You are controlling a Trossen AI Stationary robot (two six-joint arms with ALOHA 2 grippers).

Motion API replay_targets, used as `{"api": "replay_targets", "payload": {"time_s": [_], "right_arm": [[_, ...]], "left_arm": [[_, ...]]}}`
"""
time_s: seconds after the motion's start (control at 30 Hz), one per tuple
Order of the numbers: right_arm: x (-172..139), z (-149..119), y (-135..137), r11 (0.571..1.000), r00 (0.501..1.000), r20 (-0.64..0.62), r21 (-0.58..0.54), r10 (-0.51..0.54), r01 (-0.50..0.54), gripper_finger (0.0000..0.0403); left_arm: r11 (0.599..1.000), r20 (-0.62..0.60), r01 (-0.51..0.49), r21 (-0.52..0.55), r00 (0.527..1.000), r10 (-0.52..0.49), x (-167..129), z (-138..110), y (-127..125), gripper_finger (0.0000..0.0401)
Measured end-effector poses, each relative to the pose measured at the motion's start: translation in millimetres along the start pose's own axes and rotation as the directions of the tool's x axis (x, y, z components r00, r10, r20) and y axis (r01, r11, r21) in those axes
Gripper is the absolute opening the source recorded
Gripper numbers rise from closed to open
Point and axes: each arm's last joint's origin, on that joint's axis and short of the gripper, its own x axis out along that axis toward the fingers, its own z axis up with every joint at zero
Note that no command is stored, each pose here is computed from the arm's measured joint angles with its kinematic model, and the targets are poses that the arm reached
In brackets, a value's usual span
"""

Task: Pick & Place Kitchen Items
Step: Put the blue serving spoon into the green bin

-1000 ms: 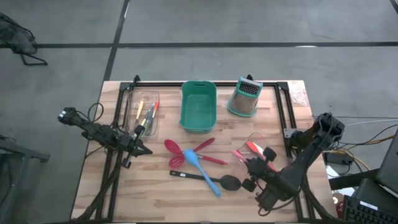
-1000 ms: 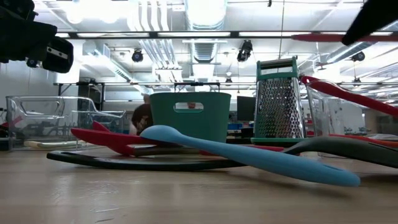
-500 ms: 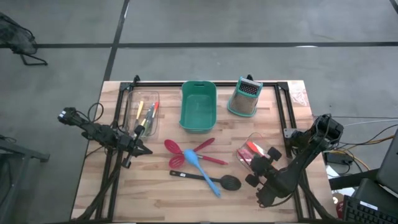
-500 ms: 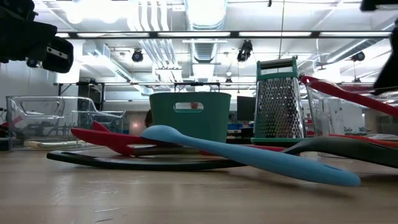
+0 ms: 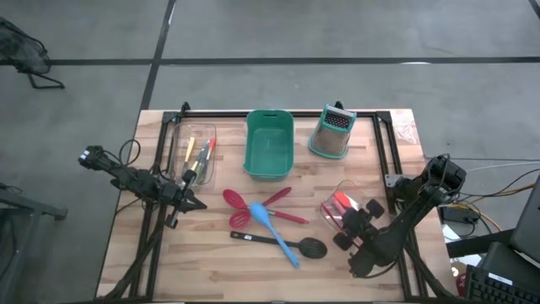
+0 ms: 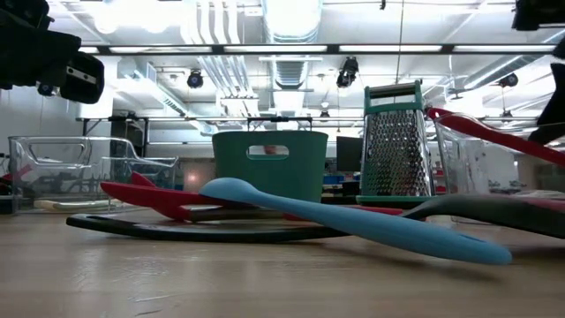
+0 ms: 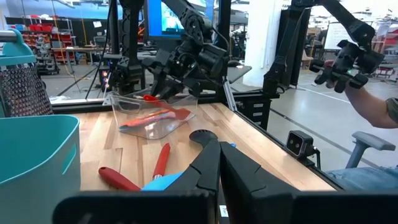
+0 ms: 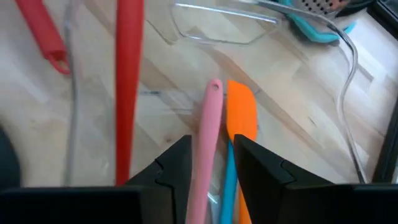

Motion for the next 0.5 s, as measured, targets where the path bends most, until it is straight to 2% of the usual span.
{"api": "replay_targets", "payload": {"time_s": [0.1, 0.2, 0.33, 0.5], "right_arm": [[-5.6, 4.1, 3.6, 1.0, 1.0, -0.001, 0.005, 0.022, -0.022, 0.0129], [-14.1, 12.0, 8.8, 0.998, 0.997, 0.049, 0.008, 0.061, -0.062, 0.0142], [-30.1, 26.6, 16.7, 0.992, 0.977, 0.173, 0.001, 0.126, -0.129, 0.0159], [-49.0, 48.0, 27.1, 0.977, 0.908, 0.373, 0.02, 0.191, -0.214, 0.0174]], "left_arm": [[1.0, 0.0, 0.0, 0.0, 1.0, 0.0, 0.0, 0.0, 0.0, 0.0012], [1.0, 0.0, 0.0, 0.0, 1.0, 0.0, 0.0, 0.0, 0.0, 0.0012], [1.0, 0.0, 0.0, 0.0, 1.0, 0.0, 0.0, 0.0, 0.0, 0.0012], [1.0, 0.0, 0.0, 0.0, 1.0, 0.0, 0.0, 0.0, 0.0, 0.0012]]}}
